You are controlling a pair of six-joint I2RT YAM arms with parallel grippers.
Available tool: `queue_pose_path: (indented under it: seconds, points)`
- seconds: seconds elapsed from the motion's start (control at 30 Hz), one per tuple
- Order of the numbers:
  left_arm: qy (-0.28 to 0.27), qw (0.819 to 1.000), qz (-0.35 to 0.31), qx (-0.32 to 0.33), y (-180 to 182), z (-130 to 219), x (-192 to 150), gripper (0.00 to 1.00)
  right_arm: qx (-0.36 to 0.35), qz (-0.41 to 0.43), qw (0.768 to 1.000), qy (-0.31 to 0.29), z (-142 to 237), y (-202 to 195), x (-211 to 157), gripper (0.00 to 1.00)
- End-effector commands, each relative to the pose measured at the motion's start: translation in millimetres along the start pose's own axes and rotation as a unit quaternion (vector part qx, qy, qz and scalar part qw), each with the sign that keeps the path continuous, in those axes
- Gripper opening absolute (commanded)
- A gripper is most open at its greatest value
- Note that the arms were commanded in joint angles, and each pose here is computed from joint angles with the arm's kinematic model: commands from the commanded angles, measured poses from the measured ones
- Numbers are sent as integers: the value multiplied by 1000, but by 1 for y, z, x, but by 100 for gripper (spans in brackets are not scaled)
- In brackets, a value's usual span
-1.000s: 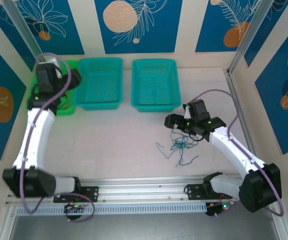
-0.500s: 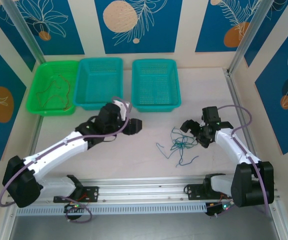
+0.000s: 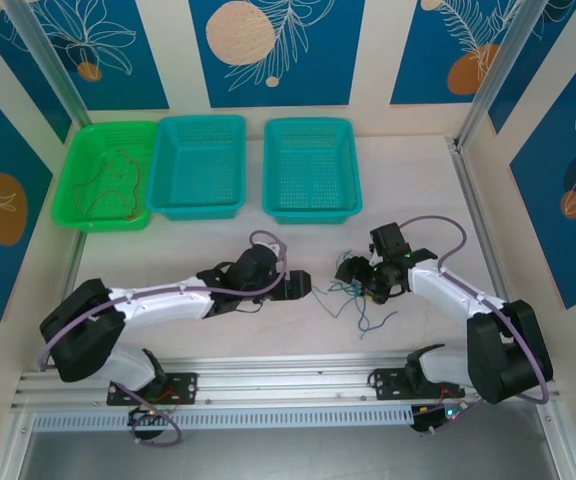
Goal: Untangle the cables
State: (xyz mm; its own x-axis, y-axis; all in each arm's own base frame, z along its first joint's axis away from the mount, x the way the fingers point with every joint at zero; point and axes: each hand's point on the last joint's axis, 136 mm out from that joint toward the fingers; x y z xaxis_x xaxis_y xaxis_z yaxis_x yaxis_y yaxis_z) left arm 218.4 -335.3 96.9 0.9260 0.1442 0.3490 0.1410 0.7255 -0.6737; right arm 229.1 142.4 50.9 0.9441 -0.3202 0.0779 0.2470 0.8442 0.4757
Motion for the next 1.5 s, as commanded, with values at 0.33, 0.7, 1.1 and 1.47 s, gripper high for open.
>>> queue_pose_path:
  seconds: [0.33, 0.7, 1.1, 1.47]
  points:
    - [4, 999, 46, -2, -9, -46, -14, 62, -29, 18, 999, 6, -11, 22, -5, 81]
    - [16, 999, 34, -11, -21, -65, -22, 20, -91, -12, 996, -1, -18, -3, -2, 81]
    - [-58, 997, -18, 53, 5, -15, 12, 0, -159, -78, 984, -33, -14, -47, 14, 67]
    - [-170, 983, -28, 61, 18, 89, 80, 0, -165, -136, 975, -64, 6, -85, 28, 68]
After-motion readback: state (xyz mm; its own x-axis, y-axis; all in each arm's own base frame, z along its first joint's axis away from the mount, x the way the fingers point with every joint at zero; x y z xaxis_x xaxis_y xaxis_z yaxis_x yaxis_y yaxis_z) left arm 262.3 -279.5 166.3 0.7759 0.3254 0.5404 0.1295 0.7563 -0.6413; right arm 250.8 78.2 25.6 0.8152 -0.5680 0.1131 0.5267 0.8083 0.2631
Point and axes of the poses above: each hand's point on the last joint's axis, 136 mm out from that joint toward the fingers, its own z axis back along the fingers, its own y axis along the line the jaws close on, x = y × z, and after that the axes turned 5 degrees about z, right-handed
